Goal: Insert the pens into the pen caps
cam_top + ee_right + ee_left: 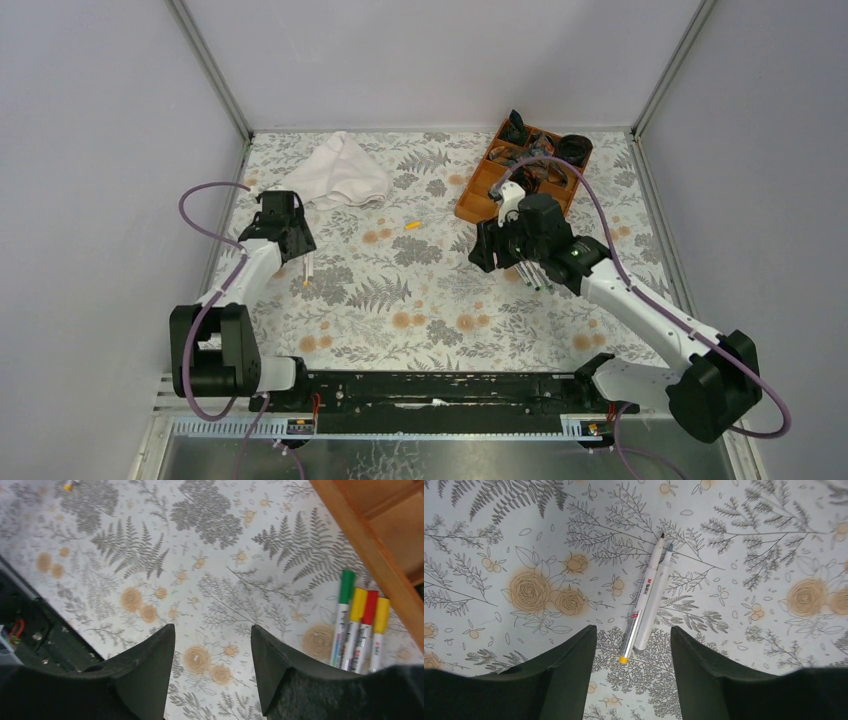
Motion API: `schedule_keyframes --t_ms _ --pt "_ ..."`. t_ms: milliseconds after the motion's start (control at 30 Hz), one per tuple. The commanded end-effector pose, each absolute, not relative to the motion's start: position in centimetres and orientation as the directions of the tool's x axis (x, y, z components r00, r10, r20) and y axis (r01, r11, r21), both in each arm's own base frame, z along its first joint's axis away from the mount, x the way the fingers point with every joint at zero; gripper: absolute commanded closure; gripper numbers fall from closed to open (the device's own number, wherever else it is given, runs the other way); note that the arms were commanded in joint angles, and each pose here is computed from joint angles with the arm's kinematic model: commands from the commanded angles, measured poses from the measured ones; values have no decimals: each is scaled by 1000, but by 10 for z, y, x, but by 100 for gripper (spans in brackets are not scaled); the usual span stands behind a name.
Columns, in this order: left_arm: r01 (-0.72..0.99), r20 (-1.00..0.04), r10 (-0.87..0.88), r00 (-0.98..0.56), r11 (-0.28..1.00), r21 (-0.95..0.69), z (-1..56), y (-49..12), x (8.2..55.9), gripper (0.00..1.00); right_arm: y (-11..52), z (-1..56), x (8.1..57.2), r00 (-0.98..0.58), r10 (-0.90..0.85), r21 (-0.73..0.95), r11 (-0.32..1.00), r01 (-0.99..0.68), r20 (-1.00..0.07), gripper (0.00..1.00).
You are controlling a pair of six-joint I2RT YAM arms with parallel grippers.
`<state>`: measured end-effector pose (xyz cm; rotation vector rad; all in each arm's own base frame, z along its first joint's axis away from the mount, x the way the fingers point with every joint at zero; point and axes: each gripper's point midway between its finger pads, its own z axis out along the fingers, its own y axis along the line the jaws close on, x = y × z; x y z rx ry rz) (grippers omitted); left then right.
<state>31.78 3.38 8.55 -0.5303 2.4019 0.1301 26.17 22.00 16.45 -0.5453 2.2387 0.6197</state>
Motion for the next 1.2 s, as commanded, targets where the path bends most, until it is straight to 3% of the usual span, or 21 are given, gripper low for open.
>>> schedule_keyframes --t_ms 0,167,367,1167 --pt "-398 -589 -332 -737 917 -18 73 37 317 46 242 196 254 -596 -81 381 699 -605 -799 37" --pt "-397 -545 -330 -770 918 4 58 40 318 59 240 194 248 -598 -67 393 694 -603 -799 36" --pt "-409 -505 -339 -794 912 31 44 45 317 66 238 187 242 -609 -62 408 688 -600 -791 36" --pt "-389 -405 -325 -855 917 85 14 47 312 72 245 181 237 -627 -61 442 657 -611 -777 36"
